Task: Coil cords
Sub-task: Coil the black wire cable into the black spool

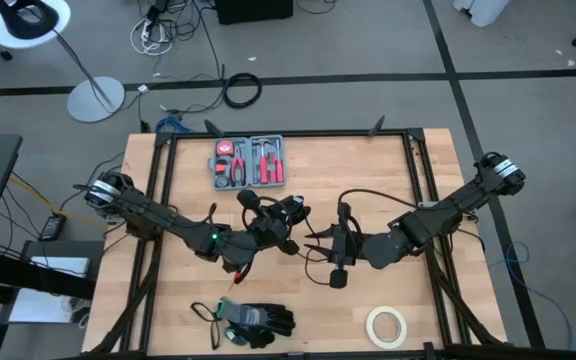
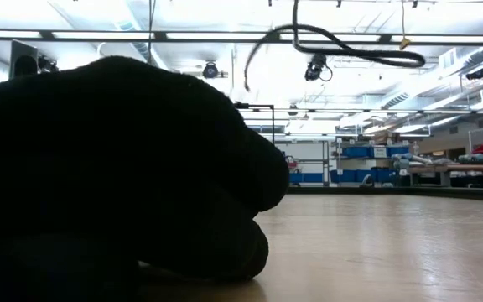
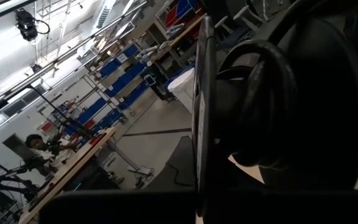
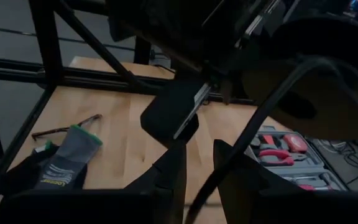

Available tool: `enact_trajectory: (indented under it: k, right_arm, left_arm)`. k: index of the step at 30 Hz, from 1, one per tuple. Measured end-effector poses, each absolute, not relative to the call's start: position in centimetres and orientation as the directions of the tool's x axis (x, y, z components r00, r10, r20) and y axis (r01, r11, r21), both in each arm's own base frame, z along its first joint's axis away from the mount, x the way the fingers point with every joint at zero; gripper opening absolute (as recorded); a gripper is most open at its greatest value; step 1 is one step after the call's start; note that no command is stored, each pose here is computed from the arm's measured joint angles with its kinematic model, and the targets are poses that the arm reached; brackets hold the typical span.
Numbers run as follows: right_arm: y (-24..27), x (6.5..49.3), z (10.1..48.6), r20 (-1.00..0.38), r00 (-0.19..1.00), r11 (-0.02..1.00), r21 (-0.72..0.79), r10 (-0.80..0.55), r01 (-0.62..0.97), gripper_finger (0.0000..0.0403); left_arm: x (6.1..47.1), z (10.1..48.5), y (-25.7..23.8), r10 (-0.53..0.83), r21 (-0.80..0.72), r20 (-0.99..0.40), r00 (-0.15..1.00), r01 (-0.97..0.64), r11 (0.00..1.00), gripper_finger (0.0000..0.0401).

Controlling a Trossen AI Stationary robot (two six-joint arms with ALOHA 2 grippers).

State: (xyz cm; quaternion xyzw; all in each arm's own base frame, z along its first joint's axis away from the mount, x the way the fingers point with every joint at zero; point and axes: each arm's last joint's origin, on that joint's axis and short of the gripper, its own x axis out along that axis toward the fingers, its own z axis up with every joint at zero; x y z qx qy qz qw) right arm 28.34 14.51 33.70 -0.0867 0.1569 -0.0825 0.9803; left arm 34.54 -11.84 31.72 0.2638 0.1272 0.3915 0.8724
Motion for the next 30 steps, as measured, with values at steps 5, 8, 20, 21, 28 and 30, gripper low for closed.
enact_trajectory:
  k: [5, 8, 20, 21, 28, 30]
  right_arm:
    - [14.6, 28.2, 34.2, -0.299, 0.936, 0.972, -0.196, -0.185, 0.129, 0.0077]
    - [14.6, 28.2, 34.4, -0.299, 0.937, 0.973, -0.193, -0.182, 0.127, 0.0077]
    - [14.1, 28.3, 34.0, -0.333, 0.921, 0.972, -0.183, -0.201, 0.146, 0.0077]
    - [14.0, 28.3, 34.0, -0.334, 0.920, 0.972, -0.181, -0.204, 0.150, 0.0077]
    - [13.3, 27.9, 34.6, -0.336, 0.922, 0.976, -0.162, -0.194, 0.147, 0.0077]
    - [13.1, 27.7, 35.0, -0.331, 0.924, 0.977, -0.150, -0.193, 0.150, 0.0077]
  left_arm:
    - [34.5, 31.7, -11.8, 0.750, 0.560, -0.015, 0.661, -0.616, 0.554, 0.0000]
    - [34.5, 31.7, -11.9, 0.750, 0.560, -0.015, 0.661, -0.616, 0.555, 0.0000]
    - [34.5, 31.7, -11.8, 0.749, 0.561, -0.015, 0.663, -0.614, 0.555, 0.0000]
    - [34.5, 31.7, -11.9, 0.749, 0.561, -0.015, 0.663, -0.614, 0.555, 0.0000]
    - [34.5, 31.7, -11.8, 0.749, 0.561, -0.015, 0.663, -0.614, 0.555, 0.0000]
    - [34.5, 31.7, -11.8, 0.749, 0.561, -0.015, 0.663, -0.614, 0.555, 0.0000]
